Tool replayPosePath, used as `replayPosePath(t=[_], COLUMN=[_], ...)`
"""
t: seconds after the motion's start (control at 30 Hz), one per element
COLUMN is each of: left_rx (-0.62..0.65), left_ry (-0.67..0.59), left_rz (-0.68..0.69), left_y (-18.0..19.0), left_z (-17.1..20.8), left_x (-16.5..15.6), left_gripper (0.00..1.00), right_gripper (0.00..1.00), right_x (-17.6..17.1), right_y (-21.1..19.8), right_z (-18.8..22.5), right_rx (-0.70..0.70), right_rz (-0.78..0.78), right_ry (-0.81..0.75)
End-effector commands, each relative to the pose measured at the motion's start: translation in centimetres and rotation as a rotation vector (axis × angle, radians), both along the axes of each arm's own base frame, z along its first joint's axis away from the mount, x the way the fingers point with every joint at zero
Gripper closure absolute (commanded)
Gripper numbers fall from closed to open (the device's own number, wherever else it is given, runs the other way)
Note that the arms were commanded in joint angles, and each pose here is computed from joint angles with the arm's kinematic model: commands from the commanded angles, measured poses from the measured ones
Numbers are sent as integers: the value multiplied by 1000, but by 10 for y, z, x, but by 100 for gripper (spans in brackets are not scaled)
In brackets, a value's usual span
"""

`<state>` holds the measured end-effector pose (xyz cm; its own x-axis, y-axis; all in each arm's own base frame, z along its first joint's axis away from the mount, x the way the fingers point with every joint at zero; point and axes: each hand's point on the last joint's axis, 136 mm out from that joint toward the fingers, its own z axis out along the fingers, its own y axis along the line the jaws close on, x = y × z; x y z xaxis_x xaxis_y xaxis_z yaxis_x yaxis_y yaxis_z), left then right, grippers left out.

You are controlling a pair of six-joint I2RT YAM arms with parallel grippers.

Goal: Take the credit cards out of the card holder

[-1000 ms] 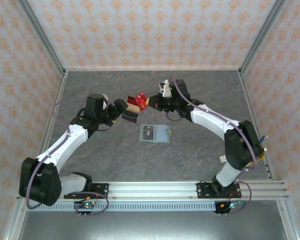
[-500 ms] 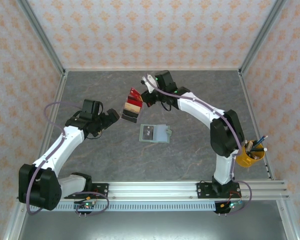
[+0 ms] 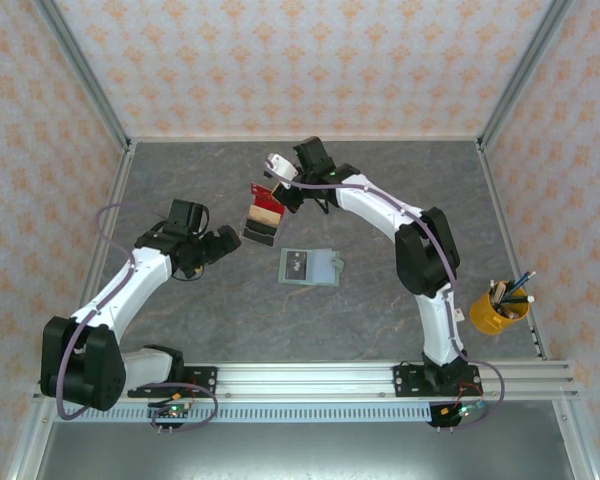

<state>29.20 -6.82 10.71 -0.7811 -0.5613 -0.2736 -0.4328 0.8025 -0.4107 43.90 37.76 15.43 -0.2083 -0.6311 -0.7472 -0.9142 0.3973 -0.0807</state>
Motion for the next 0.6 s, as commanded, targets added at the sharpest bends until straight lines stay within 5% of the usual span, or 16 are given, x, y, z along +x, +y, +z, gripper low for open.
replayPosePath(t=[0.0, 0.27, 0.43, 0.57], left_rx=[8, -16, -27, -35], left_ry=[0, 8, 6, 2], left_rz=[-18, -32, -36, -42], left_y=[1, -5, -7, -9], left_z=[5, 2, 4, 6], left_x=[2, 7, 8, 10], left_gripper=[0, 0, 0, 0], right_gripper=[100, 95, 74, 68], right_x=[4, 16, 19, 14], right_y=[0, 2, 1, -4], right_z=[-10, -19, -9, 17], right_rx=[-67, -68, -53, -1], right_rz=[24, -32, -76, -129], right_ry=[-27, -17, 0, 11])
